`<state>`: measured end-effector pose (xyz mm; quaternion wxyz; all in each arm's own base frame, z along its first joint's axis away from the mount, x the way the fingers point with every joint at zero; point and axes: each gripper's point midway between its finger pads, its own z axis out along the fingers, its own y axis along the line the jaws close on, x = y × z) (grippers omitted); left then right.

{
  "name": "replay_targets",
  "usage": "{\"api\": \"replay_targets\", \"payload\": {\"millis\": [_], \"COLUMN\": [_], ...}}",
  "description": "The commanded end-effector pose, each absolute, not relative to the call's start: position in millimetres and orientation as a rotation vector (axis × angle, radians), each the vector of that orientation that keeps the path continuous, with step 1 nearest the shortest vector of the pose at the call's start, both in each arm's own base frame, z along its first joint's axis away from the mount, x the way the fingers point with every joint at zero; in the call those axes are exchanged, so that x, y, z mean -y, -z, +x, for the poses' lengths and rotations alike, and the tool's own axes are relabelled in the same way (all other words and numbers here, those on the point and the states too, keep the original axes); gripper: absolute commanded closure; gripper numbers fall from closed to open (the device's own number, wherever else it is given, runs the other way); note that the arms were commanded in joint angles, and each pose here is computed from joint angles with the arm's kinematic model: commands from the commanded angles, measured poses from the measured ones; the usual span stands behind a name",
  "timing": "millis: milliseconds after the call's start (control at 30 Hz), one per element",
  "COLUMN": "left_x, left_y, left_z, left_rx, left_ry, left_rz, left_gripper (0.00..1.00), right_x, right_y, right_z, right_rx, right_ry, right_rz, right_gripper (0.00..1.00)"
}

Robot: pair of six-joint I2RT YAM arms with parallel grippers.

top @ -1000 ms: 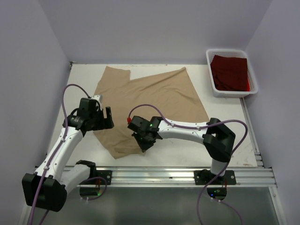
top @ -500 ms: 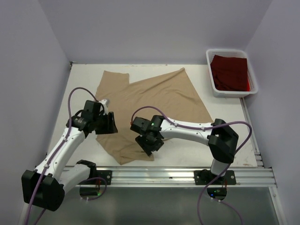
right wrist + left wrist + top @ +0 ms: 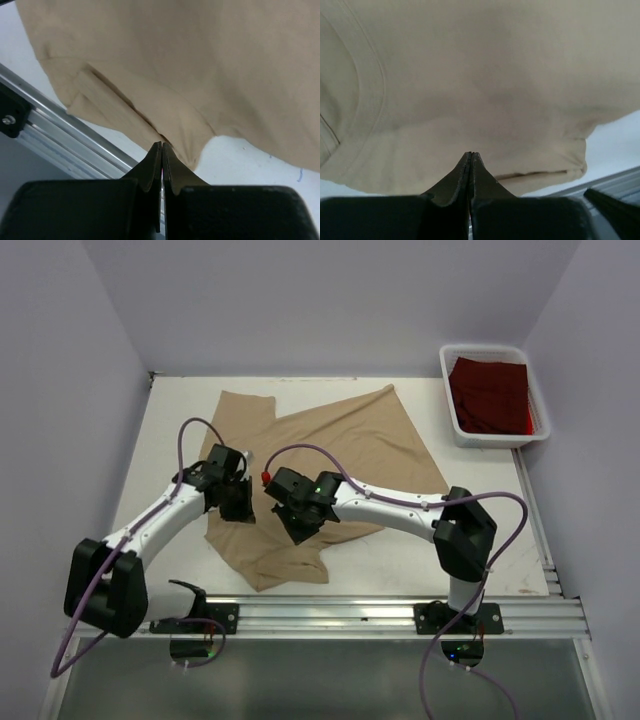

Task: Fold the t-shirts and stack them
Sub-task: Flatten the tshirt out

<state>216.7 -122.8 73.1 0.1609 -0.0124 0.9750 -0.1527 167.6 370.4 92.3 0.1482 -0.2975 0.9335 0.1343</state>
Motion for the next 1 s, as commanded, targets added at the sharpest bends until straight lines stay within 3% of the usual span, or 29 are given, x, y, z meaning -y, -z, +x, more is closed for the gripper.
{"api": "replay_targets", "payload": {"millis": [0,300,600,967], "left_x": [126.4,129.5,118.6,110.9], "left_y": [-79.3,-24.8,12.6,16.8], "left_z": [276.0,300.6,286.5,294.8], "left_rx": [-2.669,-2.765,-2.833,-2.828], "left_ry": [0.355,0.370,0.360,0.364], "left_rz": [-0.063,-0.106,-0.140,-0.194], "left_gripper": [1.00,1.00,1.00,1.00], "right_x": [-410.2,-440.4,-453.1,-464.8], "right_y": [-113.2,-116.6,-64.3,-11.6], "right_z": [170.2,154.7,159.7,145.2], "right_rx": [-2.608,-2.568,-2.590,-2.619], "right_ry": [-0.606,-0.879,-0.866,-0.832], "right_rz": [-0.839,-0.832,-0.832,-0.867], "right_gripper": [1.00,1.00,1.00,1.00]}}
